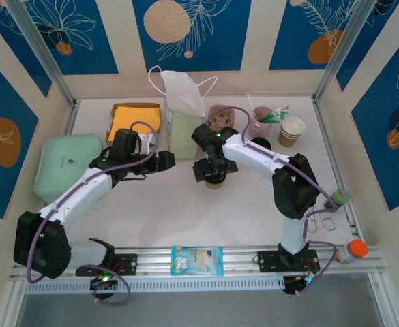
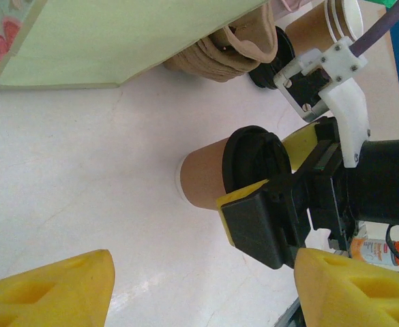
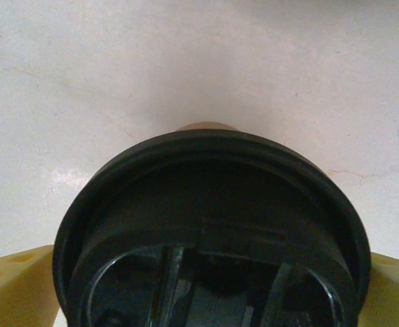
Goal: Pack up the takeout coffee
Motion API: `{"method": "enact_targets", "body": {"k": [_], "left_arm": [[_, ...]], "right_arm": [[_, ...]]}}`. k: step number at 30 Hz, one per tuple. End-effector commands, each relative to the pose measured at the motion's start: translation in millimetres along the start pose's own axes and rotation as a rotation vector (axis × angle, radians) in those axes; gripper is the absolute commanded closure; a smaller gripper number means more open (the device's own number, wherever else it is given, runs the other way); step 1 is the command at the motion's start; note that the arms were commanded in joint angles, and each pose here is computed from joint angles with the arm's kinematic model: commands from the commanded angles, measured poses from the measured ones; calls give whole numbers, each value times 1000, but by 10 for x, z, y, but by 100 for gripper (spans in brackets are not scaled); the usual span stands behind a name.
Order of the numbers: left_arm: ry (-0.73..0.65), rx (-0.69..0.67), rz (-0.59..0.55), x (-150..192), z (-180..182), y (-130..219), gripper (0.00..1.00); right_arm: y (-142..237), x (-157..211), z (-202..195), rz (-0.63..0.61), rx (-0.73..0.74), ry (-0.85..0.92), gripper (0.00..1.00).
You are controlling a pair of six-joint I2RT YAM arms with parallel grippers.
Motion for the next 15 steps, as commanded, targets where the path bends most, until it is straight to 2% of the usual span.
{"method": "enact_targets", "body": {"k": [1, 6, 15], "left_arm": [[-5, -11, -10, 4, 44, 35, 30], [-3, -13, -7, 11, 61, 24, 30], [5, -15, 0, 25, 112, -18, 31]], "right_arm": [[-77, -28, 0, 16, -29, -30, 1], [-169, -32, -41, 27, -36, -53, 0], [-289, -11, -96, 53, -34, -75, 9]]}}
Point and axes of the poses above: each hand's point on the last joint's axis, 136 mm out from that joint toward the fingers, its own y axis back along the fingers, its own z axis along the line the jaws close on, x = y × z, the point moved 10 cm from there along y, back along the fingers, and after that the axes turned 15 degrees about y, right-handed, at the moved point
